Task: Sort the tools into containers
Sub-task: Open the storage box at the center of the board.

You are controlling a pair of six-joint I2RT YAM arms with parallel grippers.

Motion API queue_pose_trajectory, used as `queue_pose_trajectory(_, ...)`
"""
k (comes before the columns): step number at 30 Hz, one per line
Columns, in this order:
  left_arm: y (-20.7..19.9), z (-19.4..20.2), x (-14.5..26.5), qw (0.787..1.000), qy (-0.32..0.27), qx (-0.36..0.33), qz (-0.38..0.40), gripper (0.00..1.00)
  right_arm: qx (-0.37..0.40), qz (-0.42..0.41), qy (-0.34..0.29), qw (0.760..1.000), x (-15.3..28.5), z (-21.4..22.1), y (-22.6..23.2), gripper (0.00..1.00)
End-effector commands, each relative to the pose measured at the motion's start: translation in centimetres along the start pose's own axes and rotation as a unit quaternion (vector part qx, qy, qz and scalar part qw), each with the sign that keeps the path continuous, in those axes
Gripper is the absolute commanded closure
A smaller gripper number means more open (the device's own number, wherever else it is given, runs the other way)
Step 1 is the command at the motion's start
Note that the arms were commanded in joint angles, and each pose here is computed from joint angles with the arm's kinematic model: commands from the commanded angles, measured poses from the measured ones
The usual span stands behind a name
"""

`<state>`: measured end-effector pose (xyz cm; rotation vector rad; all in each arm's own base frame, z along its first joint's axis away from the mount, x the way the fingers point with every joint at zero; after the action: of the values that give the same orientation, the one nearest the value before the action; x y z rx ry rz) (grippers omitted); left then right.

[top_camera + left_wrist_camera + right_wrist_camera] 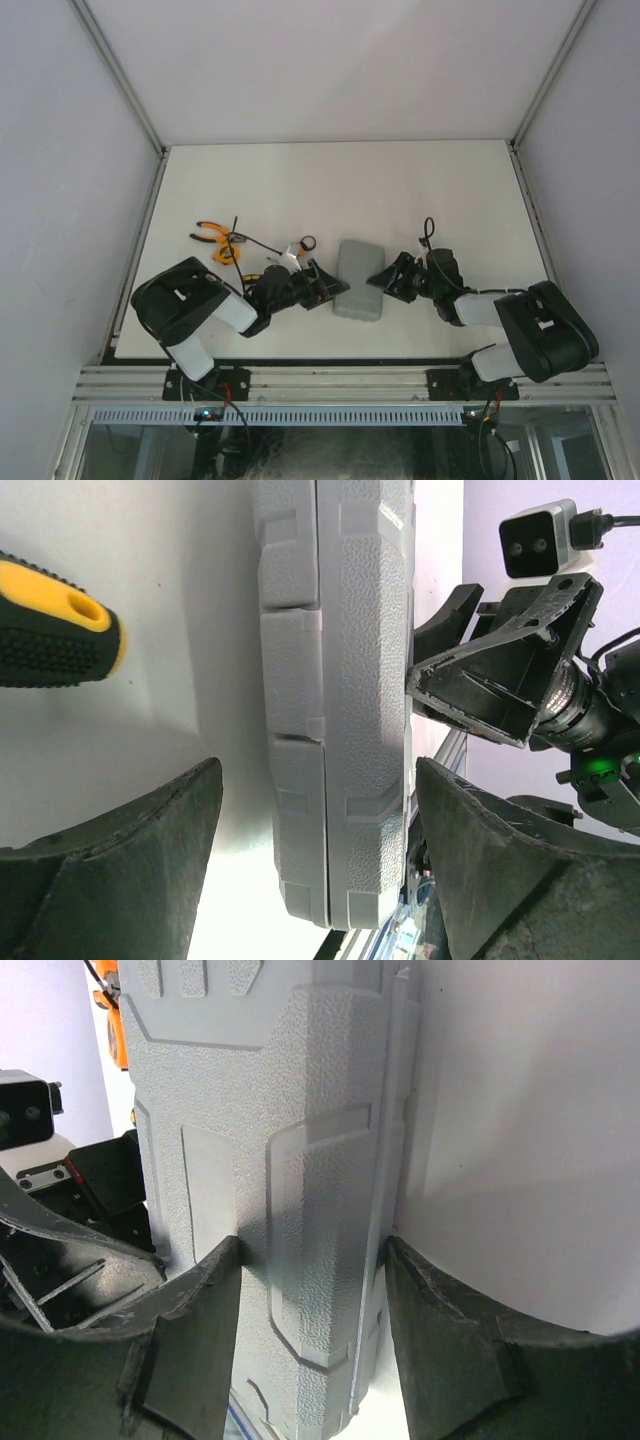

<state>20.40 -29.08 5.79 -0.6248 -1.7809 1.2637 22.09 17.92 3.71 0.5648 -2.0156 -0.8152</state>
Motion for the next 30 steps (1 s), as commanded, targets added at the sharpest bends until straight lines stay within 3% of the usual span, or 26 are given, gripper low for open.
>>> queue_pose_trajectory(1,-1.2,0.8,-1.0,1.000,0.020,-0.006,0.015,0.18,-0.058,0.155,0.091,0.982,2.0,6.3,-7.2,0.91)
queue_pose_trajectory(15,-5.2,1.7,-2.0,0.995,0.056,-0.034,0.077,0.32,-0.061,0.132,0.093,0.985,1.9,6.1,-6.6,0.91)
queue_pose_trajectory(26,-5.6,1.6,-1.7,0.995,0.055,-0.040,0.070,0.60,-0.040,0.096,0.056,0.993,2.3,4.2,-4.3,0.88)
queue_pose_trajectory(30,-5.1,1.1,-1.1,0.996,0.041,-0.067,0.038,0.69,-0.018,0.104,0.011,0.994,3.7,2.4,-3.2,0.79)
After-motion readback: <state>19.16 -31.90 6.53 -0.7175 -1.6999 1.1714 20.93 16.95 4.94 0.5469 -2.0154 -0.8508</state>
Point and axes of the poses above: each gripper's point midway between its finger pads, its own x axis back along the fingers, its own y axis along the line the jaws close on, z = x × y, the point moved 3 cm from there along x, back along the fingers, and after that the axes turned 10 degrees about x, right-handed, at the moved point
